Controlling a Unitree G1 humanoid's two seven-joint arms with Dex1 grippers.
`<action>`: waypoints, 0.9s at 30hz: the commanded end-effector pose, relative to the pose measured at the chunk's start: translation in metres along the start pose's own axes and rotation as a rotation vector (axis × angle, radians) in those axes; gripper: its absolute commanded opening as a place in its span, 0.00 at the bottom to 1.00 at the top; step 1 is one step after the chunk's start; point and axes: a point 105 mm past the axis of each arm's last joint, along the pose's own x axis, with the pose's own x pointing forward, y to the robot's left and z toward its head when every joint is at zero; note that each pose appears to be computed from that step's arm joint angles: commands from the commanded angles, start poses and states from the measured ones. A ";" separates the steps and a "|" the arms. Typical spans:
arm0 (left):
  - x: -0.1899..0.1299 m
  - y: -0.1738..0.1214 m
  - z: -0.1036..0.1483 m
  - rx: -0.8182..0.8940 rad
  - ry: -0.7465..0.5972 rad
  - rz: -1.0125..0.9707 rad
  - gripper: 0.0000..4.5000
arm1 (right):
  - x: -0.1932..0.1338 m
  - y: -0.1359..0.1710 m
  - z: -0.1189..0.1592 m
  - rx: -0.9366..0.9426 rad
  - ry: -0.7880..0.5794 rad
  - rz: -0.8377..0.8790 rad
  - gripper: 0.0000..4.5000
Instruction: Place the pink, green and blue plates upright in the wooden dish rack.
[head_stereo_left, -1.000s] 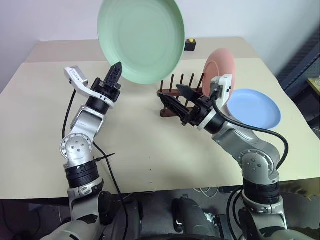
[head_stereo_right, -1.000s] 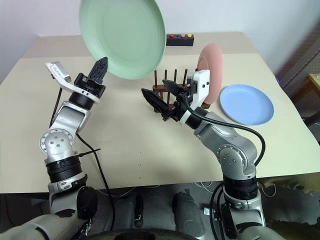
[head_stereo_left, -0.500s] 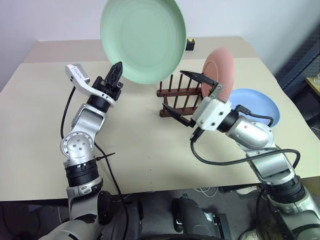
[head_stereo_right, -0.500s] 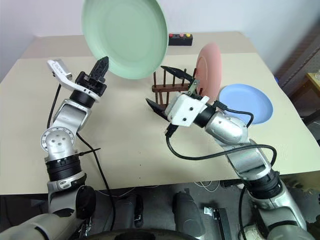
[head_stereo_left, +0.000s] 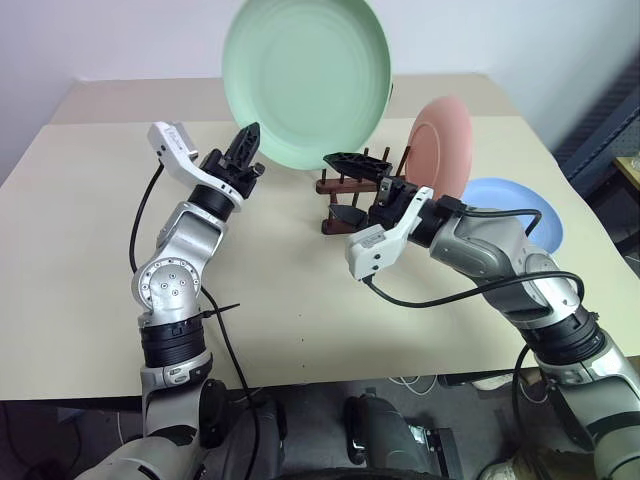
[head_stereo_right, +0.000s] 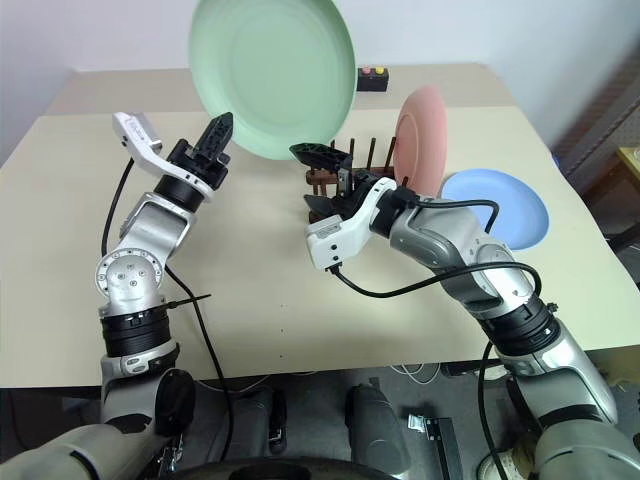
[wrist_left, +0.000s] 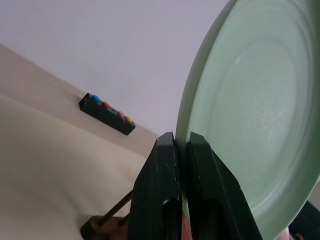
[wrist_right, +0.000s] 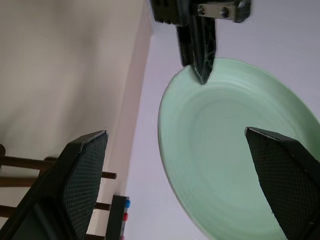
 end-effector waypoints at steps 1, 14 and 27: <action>-0.001 -0.017 0.013 0.041 -0.056 -0.047 0.02 | 0.002 -0.007 -0.006 -0.024 0.060 -0.012 1.00; -0.005 -0.028 0.000 0.069 -0.038 -0.063 0.02 | 0.005 -0.006 -0.027 -0.075 0.195 -0.007 1.00; -0.007 -0.033 -0.007 0.031 -0.042 -0.052 0.00 | 0.010 -0.005 -0.028 -0.073 0.222 -0.014 0.88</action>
